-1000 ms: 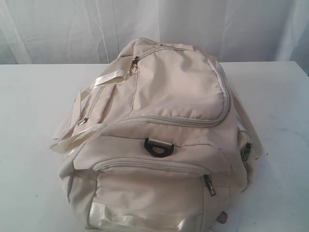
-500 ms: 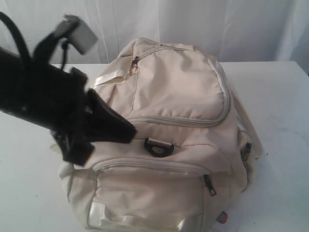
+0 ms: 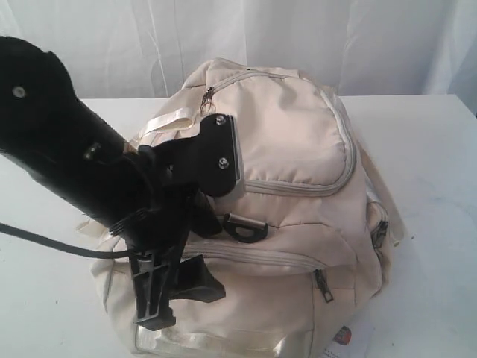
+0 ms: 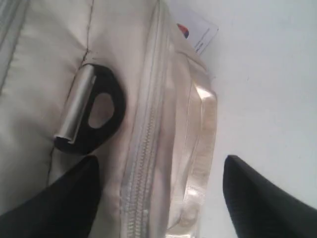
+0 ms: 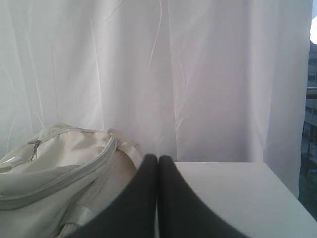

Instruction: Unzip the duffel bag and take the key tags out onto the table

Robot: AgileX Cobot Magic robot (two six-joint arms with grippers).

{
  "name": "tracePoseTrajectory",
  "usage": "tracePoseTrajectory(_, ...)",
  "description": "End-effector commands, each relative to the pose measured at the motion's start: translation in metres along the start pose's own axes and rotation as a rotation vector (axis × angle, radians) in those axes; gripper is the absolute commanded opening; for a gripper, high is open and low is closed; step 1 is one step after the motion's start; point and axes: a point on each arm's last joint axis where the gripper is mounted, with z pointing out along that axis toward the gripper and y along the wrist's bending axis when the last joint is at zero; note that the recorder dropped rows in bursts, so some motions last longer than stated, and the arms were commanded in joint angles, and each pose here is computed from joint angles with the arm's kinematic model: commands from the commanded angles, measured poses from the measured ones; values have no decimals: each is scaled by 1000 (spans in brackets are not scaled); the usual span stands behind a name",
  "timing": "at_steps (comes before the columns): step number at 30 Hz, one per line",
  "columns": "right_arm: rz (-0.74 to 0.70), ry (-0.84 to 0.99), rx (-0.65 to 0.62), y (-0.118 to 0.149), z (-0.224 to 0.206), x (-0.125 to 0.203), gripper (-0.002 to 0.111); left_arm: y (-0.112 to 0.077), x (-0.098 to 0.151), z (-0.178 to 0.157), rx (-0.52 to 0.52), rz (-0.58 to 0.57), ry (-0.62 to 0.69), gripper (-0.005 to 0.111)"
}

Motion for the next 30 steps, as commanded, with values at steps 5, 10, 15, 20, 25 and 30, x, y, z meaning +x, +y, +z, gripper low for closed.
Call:
tracePoseTrajectory(5, 112, -119, -16, 1, -1, -13, 0, 14, 15, 39, -17, -12, 172, 29)
tracePoseTrajectory(10, 415, -104, -30, 1, -1, -12, 0, 6, 36, 24, 55, 28, 418, 0)
tracePoseTrajectory(15, 410, 77, 16, 2, 2, -15, 0, -1, 42, 6, 86, 35, 494, 0)
tracePoseTrajectory(20, 359, 239, 4, 8, 38, -49, 0, -12, 53, -14, 161, 17, 642, 0)
tracePoseTrajectory(25, 139, 560, -119, 36, 111, -70, 0, -13, 56, -16, 173, -3, 683, 0)
tracePoseTrajectory(30, -100, 760, -317, 81, 196, -88, 0, -11, 52, -13, 128, -41, 637, 0)
